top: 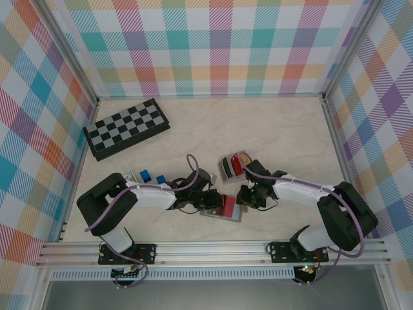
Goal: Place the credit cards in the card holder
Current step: Insert the credit card into the card slot.
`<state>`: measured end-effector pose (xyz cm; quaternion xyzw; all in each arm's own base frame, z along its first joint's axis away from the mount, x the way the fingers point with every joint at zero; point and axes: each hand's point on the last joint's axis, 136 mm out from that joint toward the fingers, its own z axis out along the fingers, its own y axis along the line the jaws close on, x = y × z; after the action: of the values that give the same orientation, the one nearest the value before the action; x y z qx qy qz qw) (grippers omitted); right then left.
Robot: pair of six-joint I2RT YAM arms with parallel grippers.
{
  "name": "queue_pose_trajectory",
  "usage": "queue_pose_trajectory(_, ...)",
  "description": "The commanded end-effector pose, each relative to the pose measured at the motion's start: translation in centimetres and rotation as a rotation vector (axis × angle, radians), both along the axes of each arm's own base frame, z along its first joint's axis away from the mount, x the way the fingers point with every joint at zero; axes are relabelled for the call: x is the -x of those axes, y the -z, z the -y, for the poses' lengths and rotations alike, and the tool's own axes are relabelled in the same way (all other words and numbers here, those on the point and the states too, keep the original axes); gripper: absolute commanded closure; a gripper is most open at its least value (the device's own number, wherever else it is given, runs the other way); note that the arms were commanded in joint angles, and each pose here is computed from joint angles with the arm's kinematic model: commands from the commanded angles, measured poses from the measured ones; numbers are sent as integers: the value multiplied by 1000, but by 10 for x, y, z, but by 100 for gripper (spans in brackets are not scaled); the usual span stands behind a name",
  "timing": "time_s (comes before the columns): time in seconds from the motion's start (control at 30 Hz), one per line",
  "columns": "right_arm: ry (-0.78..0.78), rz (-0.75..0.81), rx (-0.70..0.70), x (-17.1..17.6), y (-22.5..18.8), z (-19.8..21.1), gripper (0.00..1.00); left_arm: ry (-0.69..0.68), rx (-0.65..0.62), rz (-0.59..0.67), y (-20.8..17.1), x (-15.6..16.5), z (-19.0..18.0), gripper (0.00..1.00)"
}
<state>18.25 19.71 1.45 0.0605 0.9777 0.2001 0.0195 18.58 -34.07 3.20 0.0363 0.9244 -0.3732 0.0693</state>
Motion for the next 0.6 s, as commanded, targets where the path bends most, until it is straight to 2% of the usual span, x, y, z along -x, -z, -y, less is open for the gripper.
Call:
queue_pose_trajectory(0.0,0,-44,-67,9,7,-13,76,22,-10,-3,-2,6,10,85)
queue_pose_trajectory(0.23,20,-54,-59,9,9,-12,77,-2,24,-18,-8,7,18,82)
queue_pose_trajectory(0.57,47,-44,-25,8,10,-5,77,123,64,-71,-6,24,40,76)
